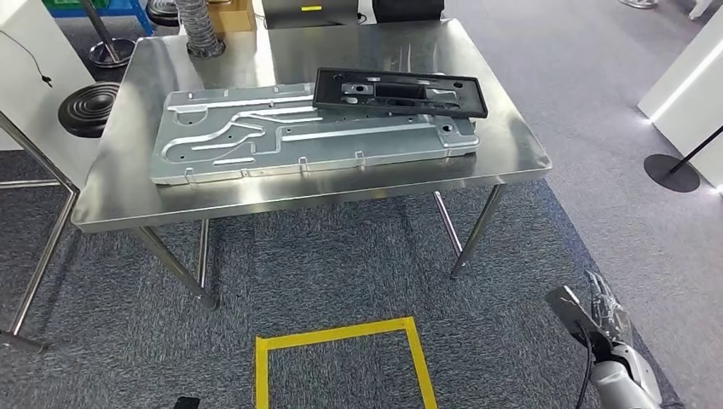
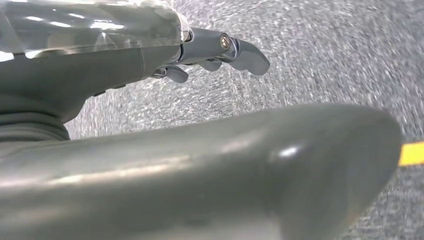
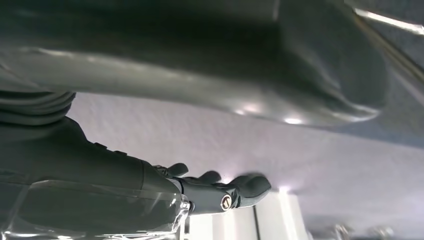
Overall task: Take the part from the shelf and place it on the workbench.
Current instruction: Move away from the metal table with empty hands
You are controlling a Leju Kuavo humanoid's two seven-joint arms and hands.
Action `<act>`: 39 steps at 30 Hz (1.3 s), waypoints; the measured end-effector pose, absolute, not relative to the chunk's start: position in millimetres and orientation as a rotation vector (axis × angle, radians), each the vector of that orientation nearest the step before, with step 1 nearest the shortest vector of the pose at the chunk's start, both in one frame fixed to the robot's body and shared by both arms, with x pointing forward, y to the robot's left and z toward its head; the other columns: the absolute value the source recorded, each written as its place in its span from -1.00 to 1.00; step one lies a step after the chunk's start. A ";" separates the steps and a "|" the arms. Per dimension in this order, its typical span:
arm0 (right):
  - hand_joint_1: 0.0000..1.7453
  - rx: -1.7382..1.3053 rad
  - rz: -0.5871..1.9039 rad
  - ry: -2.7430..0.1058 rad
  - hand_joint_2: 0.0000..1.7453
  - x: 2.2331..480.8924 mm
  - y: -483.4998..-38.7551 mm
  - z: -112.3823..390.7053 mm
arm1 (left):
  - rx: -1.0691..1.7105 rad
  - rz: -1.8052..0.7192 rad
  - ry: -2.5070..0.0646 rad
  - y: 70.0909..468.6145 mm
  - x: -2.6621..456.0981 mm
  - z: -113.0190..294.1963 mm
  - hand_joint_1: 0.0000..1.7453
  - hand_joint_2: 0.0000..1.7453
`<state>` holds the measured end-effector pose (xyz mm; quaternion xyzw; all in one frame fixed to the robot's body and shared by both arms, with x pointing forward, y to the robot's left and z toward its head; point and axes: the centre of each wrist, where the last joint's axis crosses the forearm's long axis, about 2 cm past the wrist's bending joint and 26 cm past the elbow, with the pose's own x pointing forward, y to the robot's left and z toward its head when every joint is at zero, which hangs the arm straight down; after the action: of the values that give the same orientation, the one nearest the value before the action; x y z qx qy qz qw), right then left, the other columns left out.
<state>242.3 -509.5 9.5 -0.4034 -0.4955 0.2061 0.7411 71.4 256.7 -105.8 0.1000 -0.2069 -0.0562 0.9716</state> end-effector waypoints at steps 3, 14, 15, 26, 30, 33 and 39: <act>-1.00 -0.795 0.401 -1.019 -1.00 227.6 -485.6 -11.7 | 0.206 -0.112 -0.412 257.3 67.0 -106.5 -1.00 -1.00; -1.00 -0.540 0.294 -0.772 -1.00 162.6 -402.9 -70.1 | 0.215 -0.125 -0.418 258.4 64.1 -107.0 -1.00 -1.00; -1.00 -0.519 0.296 -0.754 -1.00 158.7 -395.0 -73.3 | 0.216 -0.125 -0.419 258.8 64.0 -107.0 -1.00 -1.00; -1.00 -0.294 0.313 -0.575 -1.00 119.2 -312.6 -96.2 | 0.218 -0.129 -0.386 259.5 55.5 -108.3 -1.00 -1.00; -1.00 -0.245 0.335 -0.524 -1.00 110.9 -293.8 -98.8 | 0.214 -0.132 -0.361 259.8 54.6 -108.5 -1.00 -1.00; -1.00 -0.212 0.349 -0.495 -1.00 108.3 -281.0 -99.4 | 0.217 -0.130 -0.361 261.9 54.4 -108.6 -1.00 -1.00; -1.00 -0.168 0.361 -0.463 -1.00 104.5 -268.8 -100.1 | 0.224 -0.110 -0.420 264.0 54.4 -108.7 -1.00 -1.00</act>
<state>104.5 -268.8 -100.1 -0.0828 -0.2279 0.1779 0.9537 54.4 264.0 -108.7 0.1109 -0.2079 -0.0546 0.9703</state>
